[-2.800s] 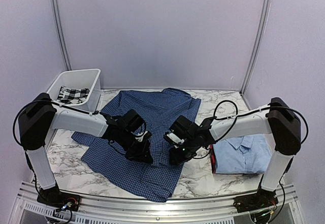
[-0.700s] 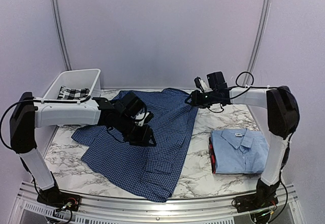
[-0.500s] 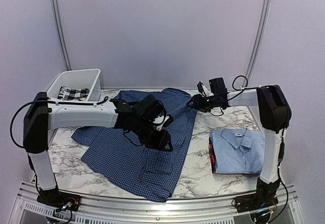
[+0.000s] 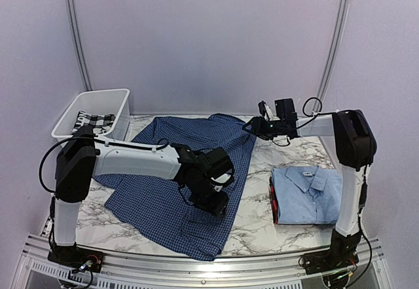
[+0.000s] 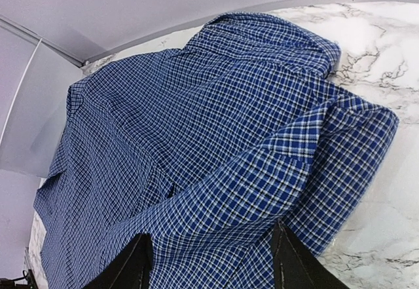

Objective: Fold and stack the long sleeve shirts
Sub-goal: Adjust the sleeve of the 1/3-folded shirt.

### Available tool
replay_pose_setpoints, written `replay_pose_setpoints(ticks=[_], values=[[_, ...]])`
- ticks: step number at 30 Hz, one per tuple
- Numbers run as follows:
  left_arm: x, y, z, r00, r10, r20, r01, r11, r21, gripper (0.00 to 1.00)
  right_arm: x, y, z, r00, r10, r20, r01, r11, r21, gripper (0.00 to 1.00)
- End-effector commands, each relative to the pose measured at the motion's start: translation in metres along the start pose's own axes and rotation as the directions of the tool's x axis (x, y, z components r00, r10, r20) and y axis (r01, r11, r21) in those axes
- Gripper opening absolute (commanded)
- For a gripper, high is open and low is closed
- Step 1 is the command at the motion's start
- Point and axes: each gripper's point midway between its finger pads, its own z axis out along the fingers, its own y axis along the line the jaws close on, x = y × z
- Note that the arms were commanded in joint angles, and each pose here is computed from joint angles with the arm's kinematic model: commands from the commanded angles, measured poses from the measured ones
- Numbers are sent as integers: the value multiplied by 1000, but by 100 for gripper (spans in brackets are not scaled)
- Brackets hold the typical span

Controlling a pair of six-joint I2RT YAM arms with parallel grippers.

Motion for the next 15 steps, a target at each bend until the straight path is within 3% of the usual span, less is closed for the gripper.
replay_pose_setpoints(ticks=[1, 7, 15], values=[[7, -5, 3, 999, 47, -27, -48, 997, -66, 51, -19, 13, -9, 998, -30, 54, 31, 999, -27, 58], [9, -2, 6, 995, 84, -49, -91, 983, -160, 51, -23, 15, -12, 997, -34, 63, 36, 999, -26, 58], [12, -3, 14, 991, 112, -71, -124, 973, -195, 42, -23, 17, -14, 997, -34, 63, 36, 999, -30, 58]])
